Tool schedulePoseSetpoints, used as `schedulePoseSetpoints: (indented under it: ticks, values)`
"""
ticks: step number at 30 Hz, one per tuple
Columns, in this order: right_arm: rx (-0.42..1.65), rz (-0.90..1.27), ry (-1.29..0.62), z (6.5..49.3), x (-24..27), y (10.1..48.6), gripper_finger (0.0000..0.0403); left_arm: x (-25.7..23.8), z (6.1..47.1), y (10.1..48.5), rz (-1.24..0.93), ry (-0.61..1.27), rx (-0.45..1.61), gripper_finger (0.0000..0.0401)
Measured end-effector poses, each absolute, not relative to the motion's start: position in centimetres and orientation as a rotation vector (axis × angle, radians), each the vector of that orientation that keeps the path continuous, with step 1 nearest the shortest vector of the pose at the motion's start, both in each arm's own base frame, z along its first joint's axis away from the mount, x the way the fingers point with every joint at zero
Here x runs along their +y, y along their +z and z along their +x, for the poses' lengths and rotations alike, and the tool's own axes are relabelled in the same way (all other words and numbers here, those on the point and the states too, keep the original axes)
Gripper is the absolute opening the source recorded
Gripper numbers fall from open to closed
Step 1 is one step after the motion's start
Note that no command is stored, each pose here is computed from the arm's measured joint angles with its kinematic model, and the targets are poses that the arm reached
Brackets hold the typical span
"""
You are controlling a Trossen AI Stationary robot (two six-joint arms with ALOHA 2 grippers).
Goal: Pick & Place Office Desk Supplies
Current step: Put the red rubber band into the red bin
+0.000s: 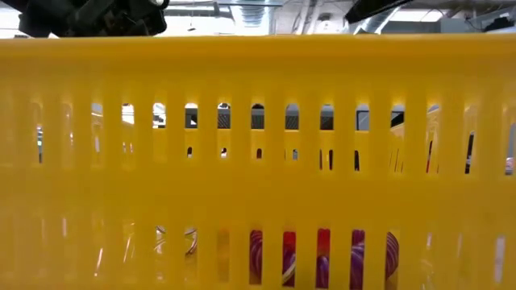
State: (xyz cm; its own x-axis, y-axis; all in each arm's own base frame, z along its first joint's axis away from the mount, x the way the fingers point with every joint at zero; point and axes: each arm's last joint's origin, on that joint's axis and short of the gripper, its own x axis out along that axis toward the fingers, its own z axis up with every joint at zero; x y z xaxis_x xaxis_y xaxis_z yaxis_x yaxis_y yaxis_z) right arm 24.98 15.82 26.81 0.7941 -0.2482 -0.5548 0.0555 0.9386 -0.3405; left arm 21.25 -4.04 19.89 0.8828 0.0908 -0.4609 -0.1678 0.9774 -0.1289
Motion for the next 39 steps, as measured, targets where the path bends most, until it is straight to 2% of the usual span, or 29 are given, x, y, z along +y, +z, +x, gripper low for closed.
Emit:
schedulePoseSetpoints:
  ticks: [3,7,11,16,27,33,39]
  values:
    - [0.518,-0.251,-0.126,22.8,15.0,26.9,0.0189,-3.3,20.2,20.8,-0.158,0.173,0.454,0.0208]
    - [0.368,-0.189,-0.067,20.0,13.9,27.1,0.0188,-2.9,18.2,21.9,-0.163,0.169,0.328,0.0208]
    - [0.255,-0.127,-0.049,17.9,12.4,26.2,0.0188,-2.5,15.9,21.2,-0.227,0.16,0.263,0.0208]
    - [0.148,-0.077,-0.052,16.4,10.9,24.6,0.0188,-2.7,14.6,19.1,-0.336,0.153,0.286,0.0208]
    - [0.124,-0.056,-0.105,16.9,9.7,23.8,0.0188,-4.9,17.1,16.8,-0.416,0.169,0.524,0.0206]
    - [0.146,-0.069,-0.101,17.4,9.8,23.2,0.0188,-5.7,19.8,16.4,-0.4,0.281,0.738,0.0183]
    - [0.154,-0.076,-0.101,17.8,10.0,22.9,0.0188,-6.0,22.1,17.5,-0.48,0.381,0.796,0.017]
